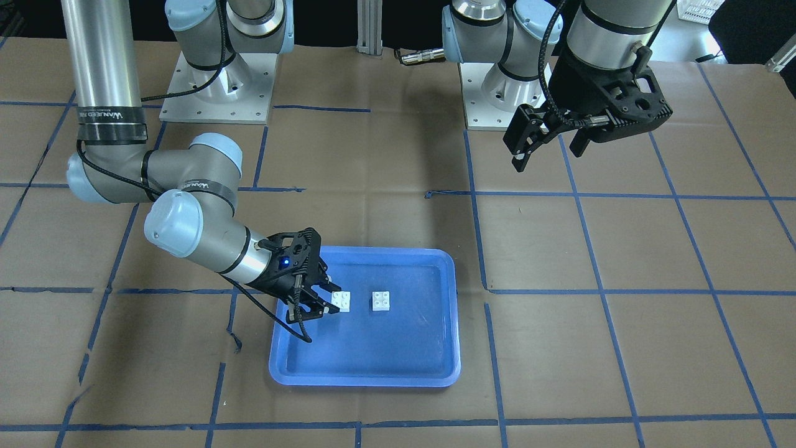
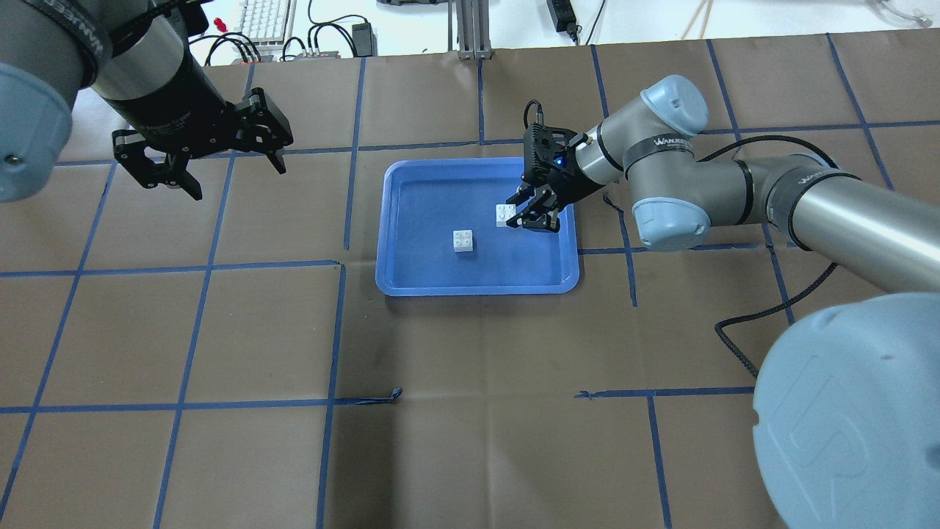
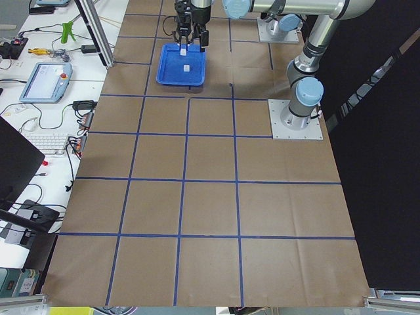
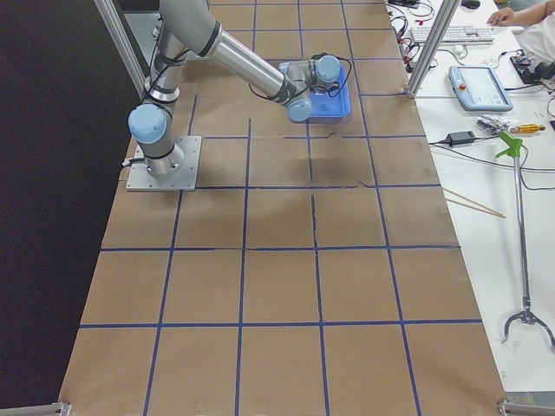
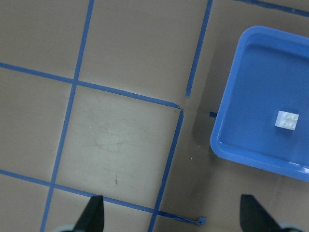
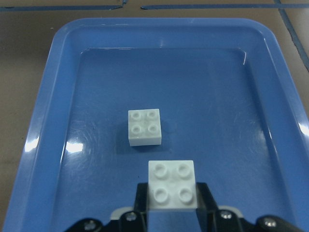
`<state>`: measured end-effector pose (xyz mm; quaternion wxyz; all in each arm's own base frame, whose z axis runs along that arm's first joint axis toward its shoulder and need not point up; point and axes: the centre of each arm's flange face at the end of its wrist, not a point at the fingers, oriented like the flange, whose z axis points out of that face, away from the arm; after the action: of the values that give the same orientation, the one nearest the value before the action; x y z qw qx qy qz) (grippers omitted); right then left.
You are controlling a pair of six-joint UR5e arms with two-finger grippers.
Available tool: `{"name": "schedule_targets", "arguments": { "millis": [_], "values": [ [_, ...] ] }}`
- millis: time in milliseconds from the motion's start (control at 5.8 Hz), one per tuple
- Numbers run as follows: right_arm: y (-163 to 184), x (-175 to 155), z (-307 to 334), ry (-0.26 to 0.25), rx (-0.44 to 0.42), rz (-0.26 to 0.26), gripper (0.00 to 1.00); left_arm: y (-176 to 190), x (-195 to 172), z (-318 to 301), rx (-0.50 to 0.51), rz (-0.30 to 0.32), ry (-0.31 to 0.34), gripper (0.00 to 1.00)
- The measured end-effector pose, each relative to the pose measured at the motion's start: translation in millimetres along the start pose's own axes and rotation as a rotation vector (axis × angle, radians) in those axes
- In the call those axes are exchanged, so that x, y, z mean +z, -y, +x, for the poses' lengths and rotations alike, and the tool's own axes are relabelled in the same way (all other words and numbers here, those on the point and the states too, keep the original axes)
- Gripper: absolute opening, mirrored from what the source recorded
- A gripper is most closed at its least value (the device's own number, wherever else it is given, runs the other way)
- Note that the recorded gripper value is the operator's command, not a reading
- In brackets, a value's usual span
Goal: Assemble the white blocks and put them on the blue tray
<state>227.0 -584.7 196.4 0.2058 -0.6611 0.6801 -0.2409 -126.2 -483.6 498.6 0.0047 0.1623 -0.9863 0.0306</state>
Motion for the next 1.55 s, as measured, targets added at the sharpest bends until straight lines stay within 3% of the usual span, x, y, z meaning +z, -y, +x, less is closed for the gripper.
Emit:
{"name": "schedule_targets", "arguments": {
  "millis": [172, 690, 1552],
  "values": [
    [4.1, 13.9, -2.8, -0.01, 0.009, 0.003, 0.31, -0.3, 0.7, 0.6, -0.003, -0.001, -0.004, 0.99],
    [2.4, 29.7, -5.6, -0.01, 0.013, 0.004, 0.31, 4.2, 2.2, 0.5, 0.166, 0.026, -0.012, 0.99],
    [0.7, 47.0, -17.0, 0.015, 0.01, 0.001, 0.31, -1.3, -4.9, -3.9, 0.186, 0.05, -0.014, 0.99]
  ]
}}
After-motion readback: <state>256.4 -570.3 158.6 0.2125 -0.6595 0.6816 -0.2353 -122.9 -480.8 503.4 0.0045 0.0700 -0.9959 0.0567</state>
